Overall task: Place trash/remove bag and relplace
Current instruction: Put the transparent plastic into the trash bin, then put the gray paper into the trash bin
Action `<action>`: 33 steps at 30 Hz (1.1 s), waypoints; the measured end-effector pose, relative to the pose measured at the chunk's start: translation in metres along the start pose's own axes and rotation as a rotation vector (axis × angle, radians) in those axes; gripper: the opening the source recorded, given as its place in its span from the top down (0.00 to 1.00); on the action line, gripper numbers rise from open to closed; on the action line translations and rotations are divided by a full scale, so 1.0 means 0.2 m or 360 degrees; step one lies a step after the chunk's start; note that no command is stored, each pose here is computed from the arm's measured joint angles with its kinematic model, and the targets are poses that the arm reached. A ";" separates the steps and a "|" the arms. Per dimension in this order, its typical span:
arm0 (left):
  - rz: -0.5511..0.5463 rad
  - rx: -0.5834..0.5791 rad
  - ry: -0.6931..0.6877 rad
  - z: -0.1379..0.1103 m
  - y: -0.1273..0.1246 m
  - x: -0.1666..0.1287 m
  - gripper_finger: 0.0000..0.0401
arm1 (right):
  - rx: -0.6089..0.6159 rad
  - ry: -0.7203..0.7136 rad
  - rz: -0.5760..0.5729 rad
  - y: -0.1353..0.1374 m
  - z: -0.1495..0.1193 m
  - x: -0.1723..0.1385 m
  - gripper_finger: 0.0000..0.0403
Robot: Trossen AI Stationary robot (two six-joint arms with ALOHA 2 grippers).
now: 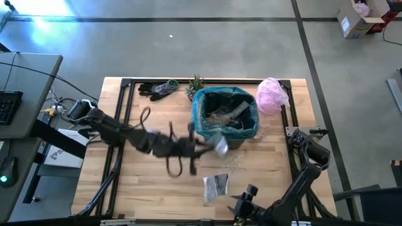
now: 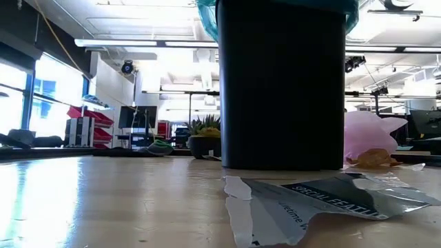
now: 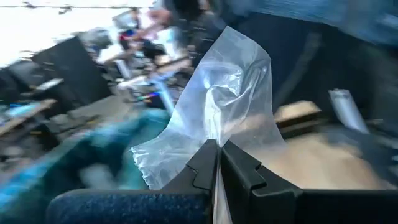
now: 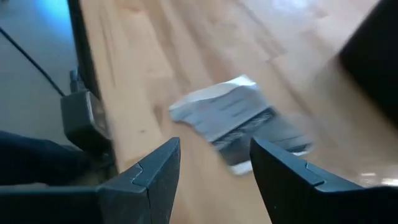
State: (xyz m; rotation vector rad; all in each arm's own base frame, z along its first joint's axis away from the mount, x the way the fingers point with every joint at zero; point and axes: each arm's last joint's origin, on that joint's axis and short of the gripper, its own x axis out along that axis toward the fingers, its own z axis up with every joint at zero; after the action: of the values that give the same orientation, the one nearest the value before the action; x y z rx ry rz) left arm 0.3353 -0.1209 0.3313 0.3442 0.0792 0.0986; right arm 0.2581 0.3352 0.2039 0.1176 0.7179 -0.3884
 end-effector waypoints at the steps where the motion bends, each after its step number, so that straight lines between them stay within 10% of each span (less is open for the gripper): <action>1: 0.0041 0.0013 0.0002 0.02 0.06 0.02 1.00 | 0.0027 -0.0007 0.0025 0.00 -0.02 0.03 0.55; 13: 0.0103 -0.0155 0.0365 0.05 0.57 0.18 0.92 | 0.0089 0.0017 0.0053 -0.01 -0.13 0.10 0.55; 26: 0.0062 -0.0221 0.0343 0.05 0.59 0.18 0.61 | 0.0123 0.0077 0.0012 -0.03 -0.14 0.10 0.55; 33: -0.0582 -0.0272 0.0224 0.15 0.36 0.10 0.61 | 0.0631 0.0288 -0.0186 -0.10 -0.22 0.05 0.55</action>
State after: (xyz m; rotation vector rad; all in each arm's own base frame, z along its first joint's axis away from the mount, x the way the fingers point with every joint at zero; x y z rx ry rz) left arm 0.3522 -0.0609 0.3822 0.1475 0.2700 -0.2319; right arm 0.2306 0.3249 0.1653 0.4918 0.8211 -0.6352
